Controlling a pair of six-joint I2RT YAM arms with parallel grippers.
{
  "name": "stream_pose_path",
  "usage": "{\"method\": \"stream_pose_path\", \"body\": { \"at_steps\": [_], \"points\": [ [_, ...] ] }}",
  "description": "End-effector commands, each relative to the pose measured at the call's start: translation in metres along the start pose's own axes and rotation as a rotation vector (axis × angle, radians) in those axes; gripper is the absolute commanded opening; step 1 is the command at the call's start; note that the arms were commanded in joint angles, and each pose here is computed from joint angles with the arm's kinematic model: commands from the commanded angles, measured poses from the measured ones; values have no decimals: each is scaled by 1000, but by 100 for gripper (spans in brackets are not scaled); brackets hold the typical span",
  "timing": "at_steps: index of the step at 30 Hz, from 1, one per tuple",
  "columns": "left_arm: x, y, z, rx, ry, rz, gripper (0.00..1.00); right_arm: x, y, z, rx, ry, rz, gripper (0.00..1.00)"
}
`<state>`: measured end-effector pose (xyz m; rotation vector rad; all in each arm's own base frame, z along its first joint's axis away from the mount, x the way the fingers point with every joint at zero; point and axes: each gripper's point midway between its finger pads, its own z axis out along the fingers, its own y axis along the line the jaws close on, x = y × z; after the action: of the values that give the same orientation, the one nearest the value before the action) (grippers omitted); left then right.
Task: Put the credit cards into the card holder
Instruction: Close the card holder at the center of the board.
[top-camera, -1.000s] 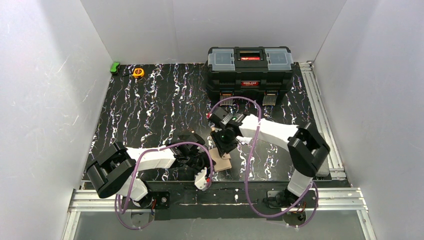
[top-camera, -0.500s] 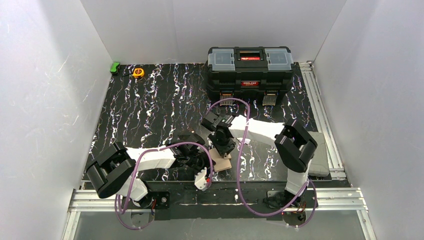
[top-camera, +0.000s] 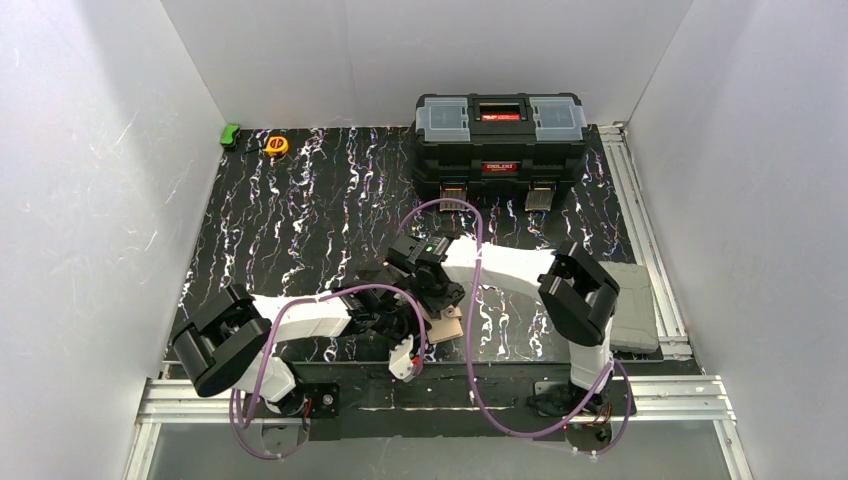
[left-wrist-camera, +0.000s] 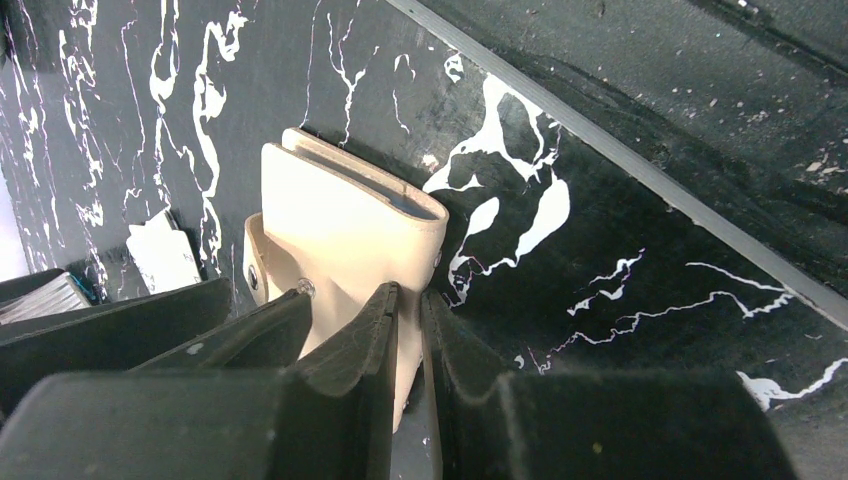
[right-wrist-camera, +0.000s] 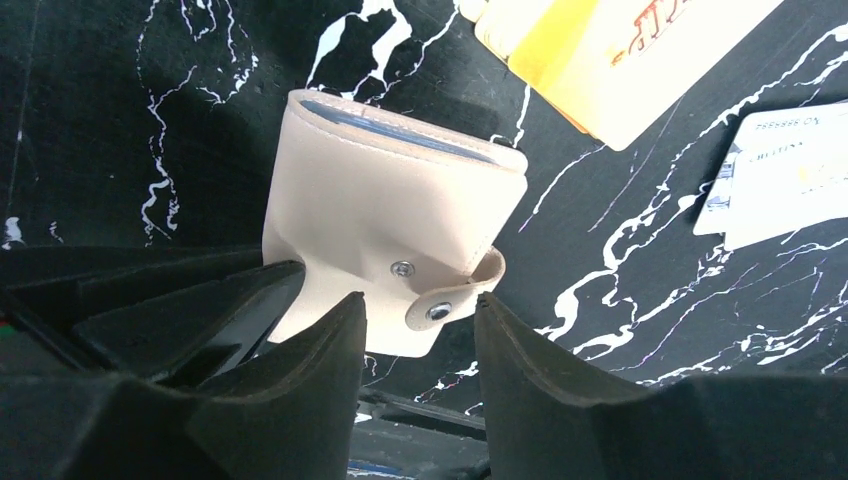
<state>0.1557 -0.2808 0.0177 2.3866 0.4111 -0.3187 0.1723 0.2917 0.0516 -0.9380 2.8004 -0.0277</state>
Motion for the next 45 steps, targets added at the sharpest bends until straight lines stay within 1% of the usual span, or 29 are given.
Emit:
{"method": "stream_pose_path", "body": {
  "at_steps": [1,6,9,13,16,20,26,31,32,34,39,42,45],
  "points": [
    [11,-64,-6,199,81,-131,11,0,-7,0,86,18,-30,52],
    [11,-65,-5,200,80,-130,11,0,-6,1,82,17,-28,49],
    [11,-64,-5,196,79,-128,10,0,-7,1,84,11,-23,45],
    [11,-64,-5,197,77,-130,11,-3,-9,-3,91,-10,-15,35],
    [10,-65,-5,197,76,-130,11,-4,-9,-6,91,-26,-2,25],
    [10,-64,-5,198,74,-128,10,-6,-11,-10,97,-40,5,18],
    [9,-64,-5,199,71,-129,11,-5,-12,-13,91,-45,18,20],
    [9,-65,-5,200,71,-130,11,-6,-17,-15,91,-53,49,17],
    [9,-64,-5,200,69,-129,10,-5,-17,-15,88,-49,50,17],
    [9,-64,-5,201,68,-129,11,-4,-16,-14,66,-43,59,22],
    [9,-65,-5,204,71,-131,11,-5,-17,-17,36,-52,82,26],
    [8,-65,-5,200,67,-131,11,-6,-17,-17,34,-57,88,25],
    [9,-65,-5,201,68,-128,11,-5,-16,-15,32,-45,86,19]
  ]
}}
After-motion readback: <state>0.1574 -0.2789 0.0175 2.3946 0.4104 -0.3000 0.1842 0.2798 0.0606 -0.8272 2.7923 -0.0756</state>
